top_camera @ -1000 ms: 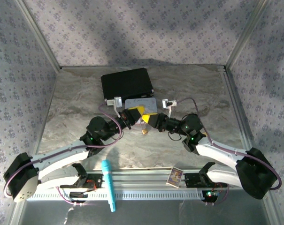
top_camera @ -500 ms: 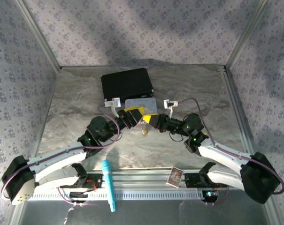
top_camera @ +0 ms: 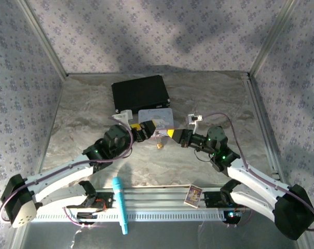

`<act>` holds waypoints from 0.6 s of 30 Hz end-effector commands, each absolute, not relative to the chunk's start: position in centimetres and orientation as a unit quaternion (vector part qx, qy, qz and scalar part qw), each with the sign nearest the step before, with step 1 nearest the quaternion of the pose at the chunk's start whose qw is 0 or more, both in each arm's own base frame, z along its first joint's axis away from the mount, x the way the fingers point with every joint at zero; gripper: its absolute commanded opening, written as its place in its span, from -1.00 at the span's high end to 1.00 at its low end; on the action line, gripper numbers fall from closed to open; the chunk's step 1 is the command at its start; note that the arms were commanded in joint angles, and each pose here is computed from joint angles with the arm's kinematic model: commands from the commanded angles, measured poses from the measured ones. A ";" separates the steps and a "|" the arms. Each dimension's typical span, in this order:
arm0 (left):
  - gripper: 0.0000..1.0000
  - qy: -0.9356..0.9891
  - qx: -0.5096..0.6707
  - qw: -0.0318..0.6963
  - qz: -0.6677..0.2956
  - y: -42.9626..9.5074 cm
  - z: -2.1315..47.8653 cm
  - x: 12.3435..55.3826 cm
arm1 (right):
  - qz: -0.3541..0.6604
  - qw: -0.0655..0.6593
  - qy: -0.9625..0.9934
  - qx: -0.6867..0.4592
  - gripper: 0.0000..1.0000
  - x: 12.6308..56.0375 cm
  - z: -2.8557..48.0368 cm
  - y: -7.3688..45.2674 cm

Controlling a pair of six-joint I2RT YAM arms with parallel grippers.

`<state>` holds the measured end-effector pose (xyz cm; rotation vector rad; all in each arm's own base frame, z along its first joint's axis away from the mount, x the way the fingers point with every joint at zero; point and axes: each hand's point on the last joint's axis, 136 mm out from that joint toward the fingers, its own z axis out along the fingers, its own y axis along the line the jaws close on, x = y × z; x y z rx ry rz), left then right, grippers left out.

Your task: Unlock a padlock with a key

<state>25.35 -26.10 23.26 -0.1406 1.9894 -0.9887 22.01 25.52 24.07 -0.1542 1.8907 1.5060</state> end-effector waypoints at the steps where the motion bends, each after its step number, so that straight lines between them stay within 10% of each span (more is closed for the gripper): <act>1: -0.77 0.827 -0.046 0.422 -0.368 -26.7 20.7 25.7 | 0.545 0.337 0.764 -0.070 1.00 22.0 22.2 25.0; 18: -0.57 0.882 -0.077 0.305 -0.351 -30.8 8.3 27.7 | 0.418 0.270 0.866 -0.047 1.00 21.6 11.5 21.4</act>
